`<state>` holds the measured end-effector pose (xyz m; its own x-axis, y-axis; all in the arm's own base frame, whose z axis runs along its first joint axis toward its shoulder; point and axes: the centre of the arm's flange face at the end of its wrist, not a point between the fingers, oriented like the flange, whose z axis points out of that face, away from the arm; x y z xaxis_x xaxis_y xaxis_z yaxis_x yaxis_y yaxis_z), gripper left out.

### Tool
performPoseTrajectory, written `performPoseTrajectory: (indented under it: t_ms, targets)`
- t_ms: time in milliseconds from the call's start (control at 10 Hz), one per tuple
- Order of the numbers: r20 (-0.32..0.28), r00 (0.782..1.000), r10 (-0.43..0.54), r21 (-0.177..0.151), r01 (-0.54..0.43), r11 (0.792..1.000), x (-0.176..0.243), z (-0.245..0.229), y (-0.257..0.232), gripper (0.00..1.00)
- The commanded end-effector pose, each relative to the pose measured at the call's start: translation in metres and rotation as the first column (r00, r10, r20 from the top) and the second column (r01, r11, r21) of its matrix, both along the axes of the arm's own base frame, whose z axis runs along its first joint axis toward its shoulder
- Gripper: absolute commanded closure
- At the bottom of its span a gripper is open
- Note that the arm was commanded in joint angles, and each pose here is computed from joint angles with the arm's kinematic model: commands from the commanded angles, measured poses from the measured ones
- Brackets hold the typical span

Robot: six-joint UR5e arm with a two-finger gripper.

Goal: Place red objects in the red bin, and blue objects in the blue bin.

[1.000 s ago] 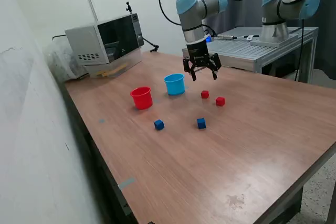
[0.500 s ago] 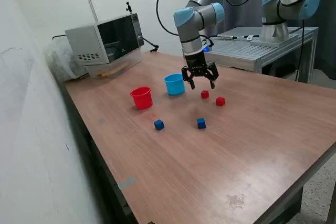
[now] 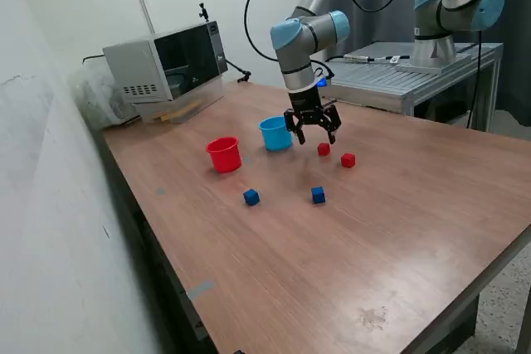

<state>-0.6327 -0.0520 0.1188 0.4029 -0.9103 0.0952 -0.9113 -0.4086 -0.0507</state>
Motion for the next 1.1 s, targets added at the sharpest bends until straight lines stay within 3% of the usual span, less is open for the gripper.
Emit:
performPoseTrajectory:
  t_ms: [0, 500, 600, 1000]
  targets:
    - [0.0, 1.0, -0.003, -0.001, 0.003, 1.0, 0.001, -0.002, 0.001, 0.0]
    - [0.018, 1.0, 0.006, -0.002, -0.006, 1.0, 0.009, -0.008, -0.005, 0.0]
    - [0.016, 1.0, 0.008, -0.005, -0.008, 1.0, 0.009, -0.008, -0.006, 1.0]
    - [-0.005, 1.0, 0.012, -0.004, -0.012, 1.0, 0.004, -0.004, -0.009, 1.0]
